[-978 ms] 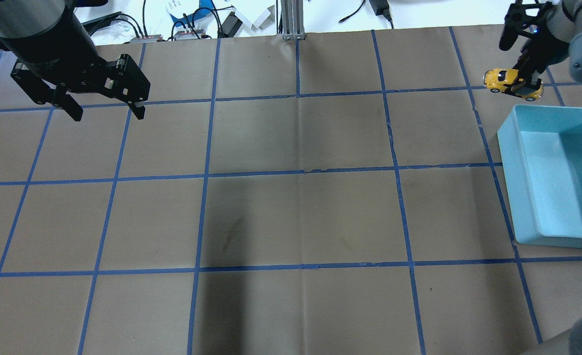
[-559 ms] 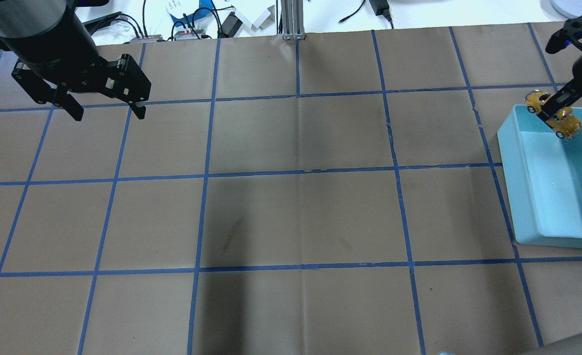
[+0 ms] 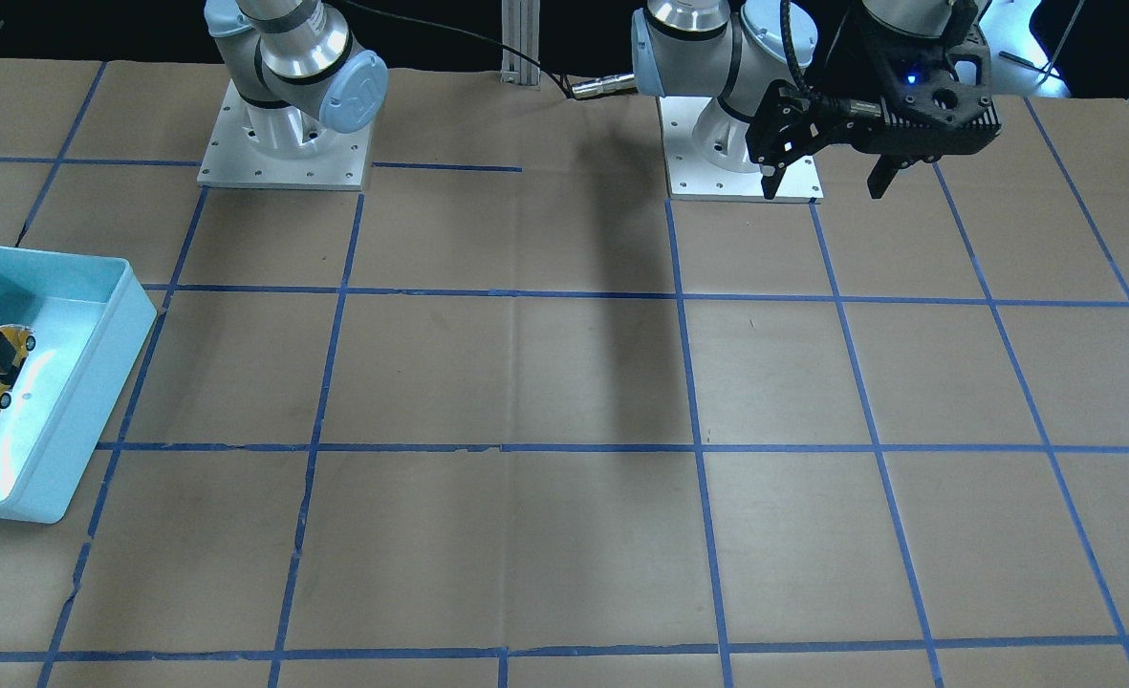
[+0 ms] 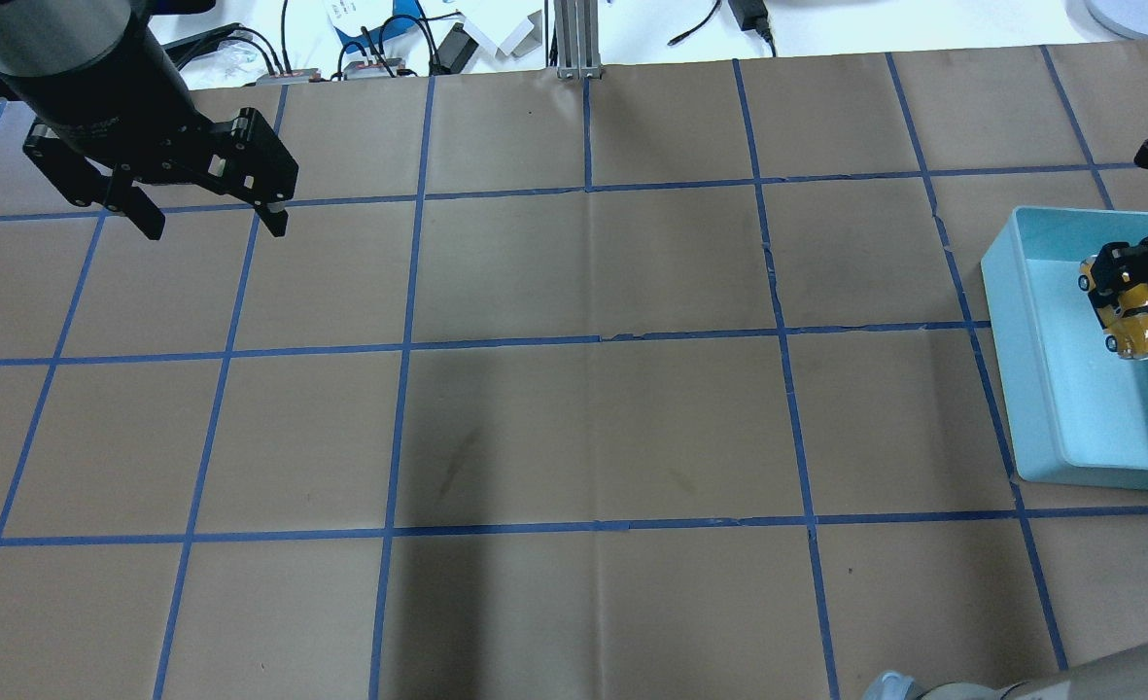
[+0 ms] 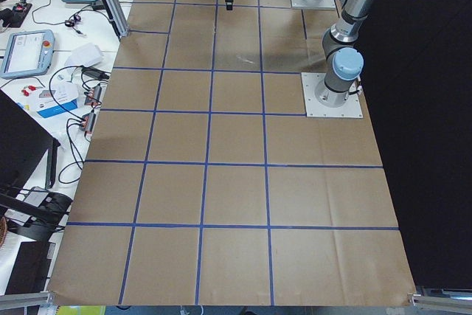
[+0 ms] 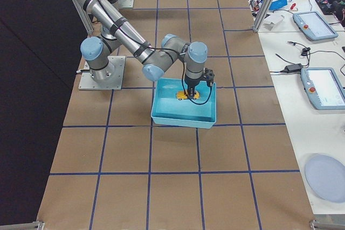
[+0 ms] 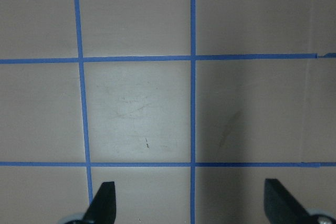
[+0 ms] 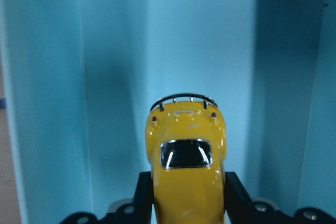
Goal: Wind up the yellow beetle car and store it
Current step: 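Lower the car into the blue box and open the right gripper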
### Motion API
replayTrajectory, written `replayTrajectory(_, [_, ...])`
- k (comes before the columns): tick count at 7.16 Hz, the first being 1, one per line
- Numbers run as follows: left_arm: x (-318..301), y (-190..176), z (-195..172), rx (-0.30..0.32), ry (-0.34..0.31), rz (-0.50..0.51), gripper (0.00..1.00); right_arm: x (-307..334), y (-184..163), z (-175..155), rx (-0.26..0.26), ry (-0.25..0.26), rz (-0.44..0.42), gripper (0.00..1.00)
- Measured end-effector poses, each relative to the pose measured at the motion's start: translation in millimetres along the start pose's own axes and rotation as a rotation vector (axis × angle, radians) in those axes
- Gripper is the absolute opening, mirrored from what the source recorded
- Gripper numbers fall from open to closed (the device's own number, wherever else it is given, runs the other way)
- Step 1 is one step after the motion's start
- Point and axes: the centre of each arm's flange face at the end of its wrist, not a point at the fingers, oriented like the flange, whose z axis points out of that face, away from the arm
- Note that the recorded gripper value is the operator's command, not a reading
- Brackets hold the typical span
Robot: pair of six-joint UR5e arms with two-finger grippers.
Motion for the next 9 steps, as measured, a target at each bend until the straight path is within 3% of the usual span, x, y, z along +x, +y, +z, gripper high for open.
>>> replayTrajectory(1, [0, 0, -1, 0.001, 0.000, 0.000, 1.00, 8, 7, 20, -0.035, -0.008, 0.050, 0.07])
replayTrajectory(2, [0, 1, -1, 0.002, 0.001, 0.000, 1.00, 11, 12, 35, -0.053, -0.014, 0.072, 0.14])
replayTrajectory(3, [0, 1, -1, 0.003, 0.001, 0.000, 1.00, 12, 14, 44, -0.061, -0.018, 0.080, 0.80])
replayTrajectory(4, [0, 1, -2, 0.003, 0.001, 0.000, 1.00, 12, 14, 51, -0.066, -0.024, 0.081, 1.00])
replayTrajectory(7, [0, 1, -1, 0.001, 0.003, 0.000, 1.00, 14, 12, 47, -0.064, -0.022, 0.073, 1.00])
replayTrajectory(9, [-2, 2, -2, 0.002, 0.003, -0.004, 1.00, 10, 11, 16, -0.035, -0.009, 0.064, 1.00])
